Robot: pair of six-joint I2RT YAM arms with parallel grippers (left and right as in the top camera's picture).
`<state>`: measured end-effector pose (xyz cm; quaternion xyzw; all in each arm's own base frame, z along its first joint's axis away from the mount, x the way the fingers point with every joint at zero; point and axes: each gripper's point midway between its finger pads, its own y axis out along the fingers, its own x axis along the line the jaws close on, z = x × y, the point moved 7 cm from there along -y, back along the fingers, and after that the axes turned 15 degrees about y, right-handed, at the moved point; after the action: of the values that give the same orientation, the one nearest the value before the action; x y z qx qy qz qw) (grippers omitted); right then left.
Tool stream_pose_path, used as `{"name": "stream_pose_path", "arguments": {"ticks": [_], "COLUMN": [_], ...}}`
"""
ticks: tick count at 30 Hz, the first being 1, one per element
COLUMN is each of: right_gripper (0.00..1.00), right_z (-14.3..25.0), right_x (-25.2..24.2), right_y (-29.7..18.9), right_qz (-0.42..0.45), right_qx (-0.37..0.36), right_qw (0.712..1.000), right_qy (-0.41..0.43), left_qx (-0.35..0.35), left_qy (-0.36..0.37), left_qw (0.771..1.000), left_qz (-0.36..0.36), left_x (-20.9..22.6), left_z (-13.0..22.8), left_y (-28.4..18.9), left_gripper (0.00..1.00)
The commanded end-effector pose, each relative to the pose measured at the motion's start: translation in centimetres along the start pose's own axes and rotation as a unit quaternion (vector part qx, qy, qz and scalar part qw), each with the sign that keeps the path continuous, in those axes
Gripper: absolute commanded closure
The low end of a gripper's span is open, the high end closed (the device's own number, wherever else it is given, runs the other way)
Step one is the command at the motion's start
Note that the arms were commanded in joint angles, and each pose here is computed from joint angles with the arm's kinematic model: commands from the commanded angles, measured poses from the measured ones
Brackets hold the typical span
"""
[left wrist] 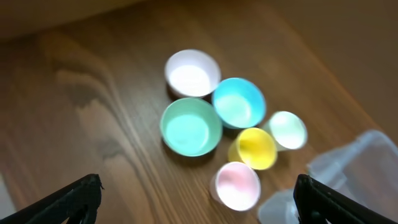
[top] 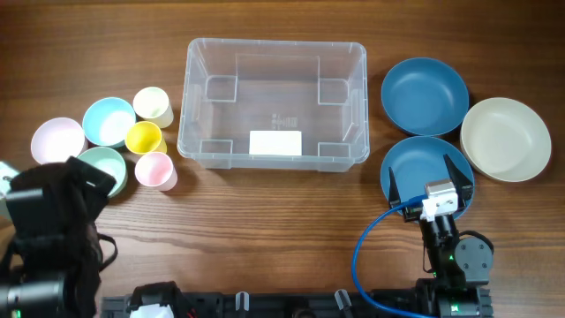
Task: Pack container
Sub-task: 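Move the left gripper down to the mint green bowl rim and grasp it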
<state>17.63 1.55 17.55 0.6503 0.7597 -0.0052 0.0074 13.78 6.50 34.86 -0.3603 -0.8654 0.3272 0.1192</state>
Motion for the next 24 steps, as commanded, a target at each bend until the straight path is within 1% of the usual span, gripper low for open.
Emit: {"name": "stream_pose_path", "arguments": {"ticks": [1, 6, 9, 10, 11, 12, 13, 16, 24], "right_gripper": [0.00, 0.00, 0.00, 0.00, 0.00, 0.00, 0.00, 0.00, 0.00], "right_z": [0.0, 0.0, 0.0, 0.0, 0.0, 0.0, 0.0, 0.0, 0.0], "right_x": [0.3, 0.3, 0.3, 0.3, 0.3, 0.3, 0.3, 0.3, 0.3], "right_y": [0.0, 0.0, 0.0, 0.0, 0.0, 0.0, 0.0, 0.0, 0.0], "right_qz": [-0.011, -0.011, -0.011, -0.011, -0.011, -0.011, -0.011, -0.011, -0.011], "right_qx": [-0.001, -0.001, -0.001, -0.001, -0.001, -0.001, -0.001, -0.001, -0.001], "right_qw": [1.000, 1.000, 1.000, 1.000, 1.000, 1.000, 1.000, 1.000, 1.000], "right_qy": [-0.004, -0.004, -0.004, -0.004, -0.004, -0.004, -0.004, -0.004, -0.004], "left_qx": [0.050, 0.120, 0.160, 0.167, 0.178, 0.185, 0.191, 0.199, 0.206], "left_qy": [-0.032, -0.046, -0.045, -0.044, -0.039, -0.037, -0.035, -0.029, -0.022], "left_qw": [0.998, 0.992, 0.984, 0.982, 0.978, 0.976, 0.975, 0.973, 0.972], "left_qz": [-0.027, 0.007, 0.060, 0.073, 0.098, 0.107, 0.111, 0.112, 0.112], "left_x": [0.0, 0.3, 0.4, 0.4, 0.4, 0.5, 0.6, 0.5, 0.5], "left_z": [0.2, -0.7, -0.9, -0.9, -1.0, -1.0, -1.0, -0.9, -0.5], "left_y": [3.1, 7.0, 9.2, 9.6, 10.3, 10.9, 11.4, 11.6, 11.2], "left_gripper": [0.00, 0.00, 0.01, 0.01, 0.05, 0.07, 0.09, 0.06, 0.03]}}
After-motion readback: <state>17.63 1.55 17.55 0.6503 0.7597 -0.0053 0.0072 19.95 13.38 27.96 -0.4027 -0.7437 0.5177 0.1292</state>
